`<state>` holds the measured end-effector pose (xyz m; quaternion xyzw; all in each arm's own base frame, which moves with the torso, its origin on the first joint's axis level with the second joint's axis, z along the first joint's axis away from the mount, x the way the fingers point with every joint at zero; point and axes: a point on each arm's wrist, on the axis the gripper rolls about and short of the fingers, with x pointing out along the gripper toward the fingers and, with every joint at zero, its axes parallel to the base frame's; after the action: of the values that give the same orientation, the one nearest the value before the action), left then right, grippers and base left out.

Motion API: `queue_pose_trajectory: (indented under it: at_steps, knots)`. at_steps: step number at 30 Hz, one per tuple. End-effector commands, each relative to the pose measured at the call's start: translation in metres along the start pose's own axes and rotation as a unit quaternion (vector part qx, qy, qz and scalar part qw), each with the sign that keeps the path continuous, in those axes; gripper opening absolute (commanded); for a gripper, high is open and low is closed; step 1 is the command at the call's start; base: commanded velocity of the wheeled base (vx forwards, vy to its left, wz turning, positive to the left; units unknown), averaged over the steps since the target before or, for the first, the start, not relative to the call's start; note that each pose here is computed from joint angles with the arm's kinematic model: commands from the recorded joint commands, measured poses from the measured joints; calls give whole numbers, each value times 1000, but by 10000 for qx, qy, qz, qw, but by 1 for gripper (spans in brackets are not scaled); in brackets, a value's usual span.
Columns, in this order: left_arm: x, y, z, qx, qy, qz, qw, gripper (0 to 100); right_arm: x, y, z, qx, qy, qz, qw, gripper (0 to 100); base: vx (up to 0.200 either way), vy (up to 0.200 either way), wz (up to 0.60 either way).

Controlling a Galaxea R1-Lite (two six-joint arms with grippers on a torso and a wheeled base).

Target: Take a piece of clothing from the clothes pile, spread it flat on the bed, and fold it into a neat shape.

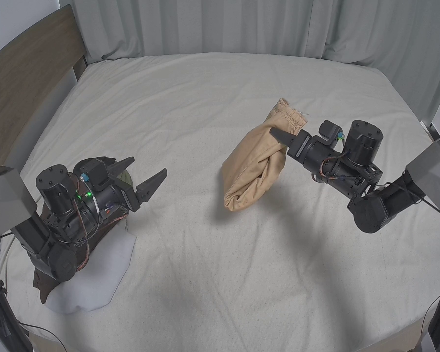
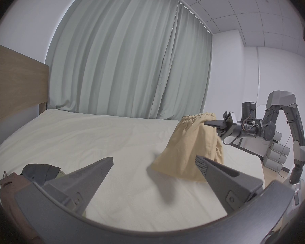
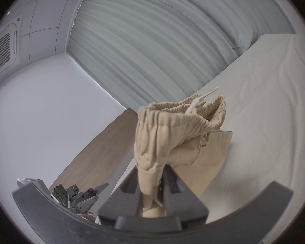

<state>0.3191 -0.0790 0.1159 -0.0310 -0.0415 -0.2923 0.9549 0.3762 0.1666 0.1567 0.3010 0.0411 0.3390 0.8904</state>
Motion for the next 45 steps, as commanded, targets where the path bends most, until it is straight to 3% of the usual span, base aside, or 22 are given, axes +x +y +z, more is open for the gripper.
queue_pose_trajectory:
  at_steps: [1, 13, 20, 35, 45]
  knots:
    - [1, 0, -2, -11, 23, -7, 10000, 100, 10, -12, -5, 59, 34, -82, 9999, 0, 0, 0, 0]
    - [0, 0, -3, -16, 38, -6, 10000, 100, 36, -21, -1, 114, -153, -84, 9998, 0, 0, 0, 0]
    - [1, 0, -4, -30, 52, -12, 10000, 100, 45, -19, 16, 245, -271, -65, 9993, 0, 0, 0, 0]
    - [0, 0, -4, -29, 52, -5, 10000, 100, 66, -31, 13, 245, -357, -54, 9990, 0, 0, 0, 0]
    - [0, 0, -3, -26, 45, -5, 10000, 100, 83, -41, 28, 366, -709, -171, 9967, 0, 0, 0, 0]
